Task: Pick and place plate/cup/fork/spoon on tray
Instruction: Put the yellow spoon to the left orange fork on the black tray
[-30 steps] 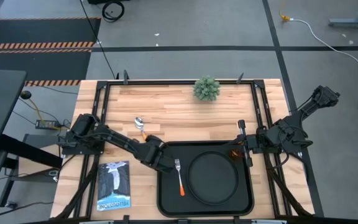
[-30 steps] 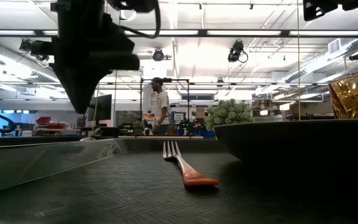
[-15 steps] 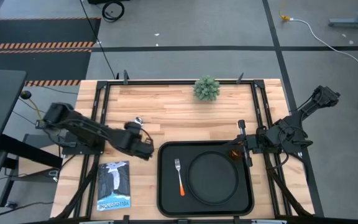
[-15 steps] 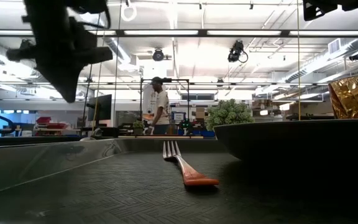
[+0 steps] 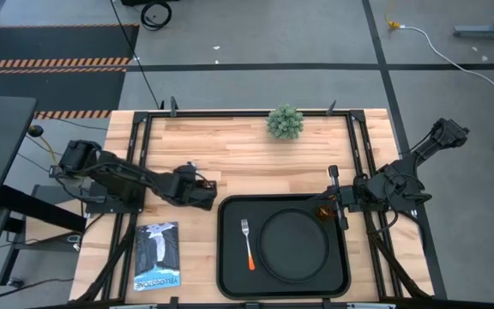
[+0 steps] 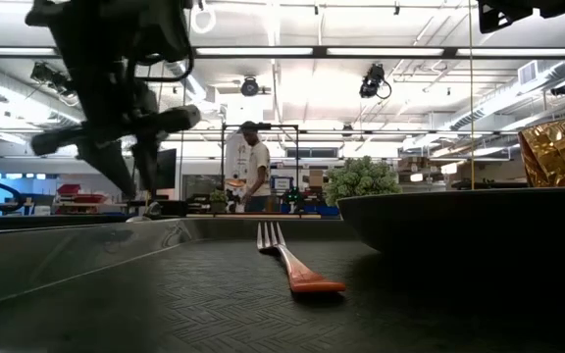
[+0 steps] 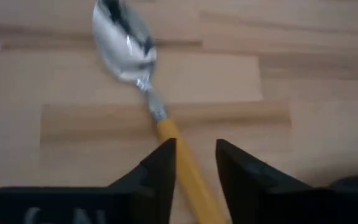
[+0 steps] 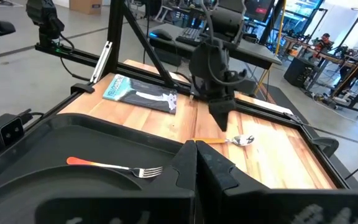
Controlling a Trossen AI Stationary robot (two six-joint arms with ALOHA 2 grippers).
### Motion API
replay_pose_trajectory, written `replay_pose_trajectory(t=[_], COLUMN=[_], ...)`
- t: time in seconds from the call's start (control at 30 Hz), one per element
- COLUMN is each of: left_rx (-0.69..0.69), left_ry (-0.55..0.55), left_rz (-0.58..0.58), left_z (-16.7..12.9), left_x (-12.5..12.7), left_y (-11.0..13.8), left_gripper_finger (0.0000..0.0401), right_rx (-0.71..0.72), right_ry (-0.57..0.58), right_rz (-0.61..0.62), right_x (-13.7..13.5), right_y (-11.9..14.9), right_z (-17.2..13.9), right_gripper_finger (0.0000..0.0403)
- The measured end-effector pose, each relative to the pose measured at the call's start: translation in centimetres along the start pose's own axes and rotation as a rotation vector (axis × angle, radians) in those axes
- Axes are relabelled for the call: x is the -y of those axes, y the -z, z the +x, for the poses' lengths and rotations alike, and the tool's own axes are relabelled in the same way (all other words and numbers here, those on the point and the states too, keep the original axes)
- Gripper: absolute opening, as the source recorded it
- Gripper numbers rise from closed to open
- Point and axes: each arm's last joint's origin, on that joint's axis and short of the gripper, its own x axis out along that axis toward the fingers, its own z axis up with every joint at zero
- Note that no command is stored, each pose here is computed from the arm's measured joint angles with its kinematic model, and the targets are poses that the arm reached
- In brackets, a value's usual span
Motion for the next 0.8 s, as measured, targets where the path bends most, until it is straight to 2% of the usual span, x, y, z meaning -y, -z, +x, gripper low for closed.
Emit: replay_pose_trajectory(t=[0.1, 0.23, 0.43, 0.63, 0.8], left_rx=[0.066, 0.158, 0.203, 0.131, 0.106], left_ry=[0.029, 0.082, 0.167, 0.148, 0.104], left_rz=[0.014, 0.095, 0.131, 0.065, -0.083], left_z=[0.6, 0.9, 1.2, 2.0, 2.2], left_x=[0.6, 1.4, 2.7, 2.7, 2.1], left_y=[-0.3, -0.9, -1.9, -2.7, -2.9], left_gripper_finger=[0.0157, 0.0189, 0.02, 0.0186, 0.0173], right_rx=[0.0, 0.001, 0.001, 0.001, 0.002], right_ry=[0.0, -0.001, -0.004, -0.005, -0.007], right_rz=[0.0, 0.001, 0.001, 0.003, 0.002], right_x=[0.0, 0.0, 0.0, 0.0, 0.0], right_y=[0.0, 0.0, 0.0, 0.0, 0.0], right_z=[0.0, 0.0, 0.0, 0.0, 0.0], right_gripper_finger=[0.0006, 0.0006, 0.0006, 0.0006, 0.0006])
